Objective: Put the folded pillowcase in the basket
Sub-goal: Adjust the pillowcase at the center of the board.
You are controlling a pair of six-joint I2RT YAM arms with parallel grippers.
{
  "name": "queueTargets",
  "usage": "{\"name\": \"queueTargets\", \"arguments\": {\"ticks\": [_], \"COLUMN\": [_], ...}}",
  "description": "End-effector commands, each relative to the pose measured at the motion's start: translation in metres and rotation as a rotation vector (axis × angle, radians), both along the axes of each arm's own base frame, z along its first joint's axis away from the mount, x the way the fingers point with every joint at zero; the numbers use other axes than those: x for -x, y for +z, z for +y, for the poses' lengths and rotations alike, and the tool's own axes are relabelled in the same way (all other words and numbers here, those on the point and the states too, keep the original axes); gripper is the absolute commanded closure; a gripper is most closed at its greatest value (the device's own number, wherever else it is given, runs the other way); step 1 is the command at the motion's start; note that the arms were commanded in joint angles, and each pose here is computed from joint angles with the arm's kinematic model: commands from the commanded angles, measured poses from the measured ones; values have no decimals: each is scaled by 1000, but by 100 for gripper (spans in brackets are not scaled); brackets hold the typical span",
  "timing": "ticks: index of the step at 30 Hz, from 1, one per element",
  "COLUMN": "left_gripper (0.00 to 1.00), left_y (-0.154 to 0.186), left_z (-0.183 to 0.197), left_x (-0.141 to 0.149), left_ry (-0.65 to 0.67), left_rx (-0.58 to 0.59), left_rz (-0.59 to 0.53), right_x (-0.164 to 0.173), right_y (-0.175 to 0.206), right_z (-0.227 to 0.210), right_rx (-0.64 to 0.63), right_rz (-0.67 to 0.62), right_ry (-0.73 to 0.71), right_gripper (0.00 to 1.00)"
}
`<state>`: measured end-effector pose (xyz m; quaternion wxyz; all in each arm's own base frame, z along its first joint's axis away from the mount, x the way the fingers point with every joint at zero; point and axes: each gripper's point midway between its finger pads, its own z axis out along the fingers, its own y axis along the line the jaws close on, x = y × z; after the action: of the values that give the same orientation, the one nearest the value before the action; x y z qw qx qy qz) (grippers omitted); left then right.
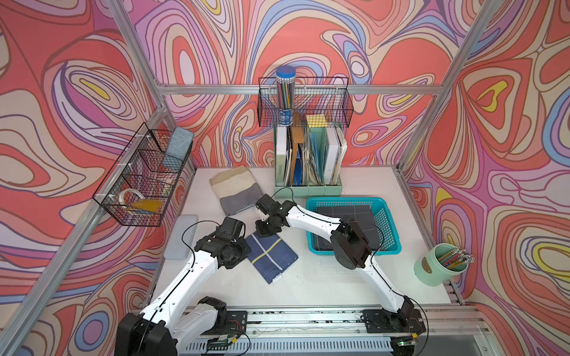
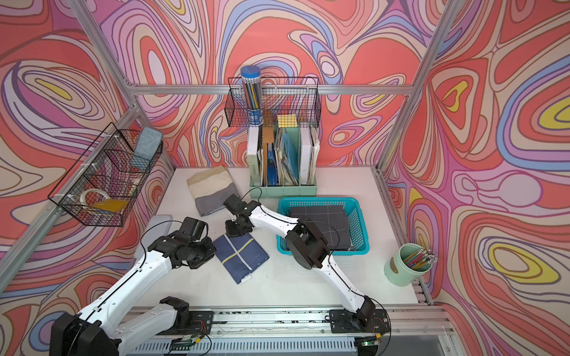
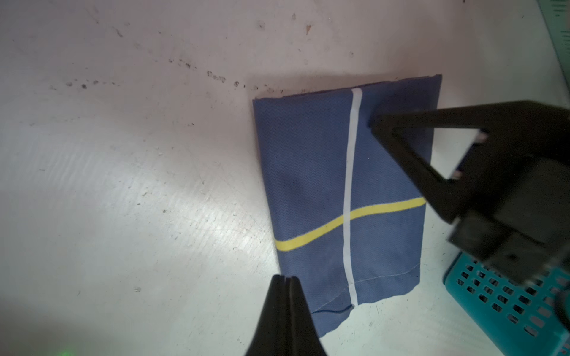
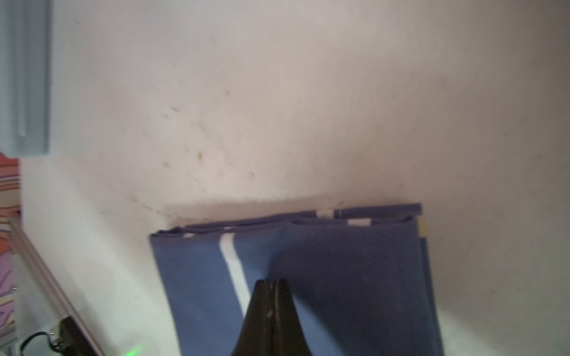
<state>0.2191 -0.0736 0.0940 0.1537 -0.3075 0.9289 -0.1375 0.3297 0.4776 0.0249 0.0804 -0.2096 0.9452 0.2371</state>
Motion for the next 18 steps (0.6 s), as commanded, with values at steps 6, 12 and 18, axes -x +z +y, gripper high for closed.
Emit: {"name": "queueTargets", "arguments": {"ticks": [6,12,18], "left_gripper": [100,100,100], "left_y": [12,4,-5], "left_z": [-10,-17,-34], "left_x": [-9,-13,-28], "left_ry": [-9,-5,-13], "left_rx": [60,102,137], "left_rz": [-57,-47,-29], "right_x": [-20,-70,-39], "right_y": [-38,-29,4], "right_z": [-44,-111,-124], "right_rx": [246,411,381], "right_rz": [-33,-100,-66], "right_ry": [-54,-244,-275], "right_gripper": [100,100,100]}}
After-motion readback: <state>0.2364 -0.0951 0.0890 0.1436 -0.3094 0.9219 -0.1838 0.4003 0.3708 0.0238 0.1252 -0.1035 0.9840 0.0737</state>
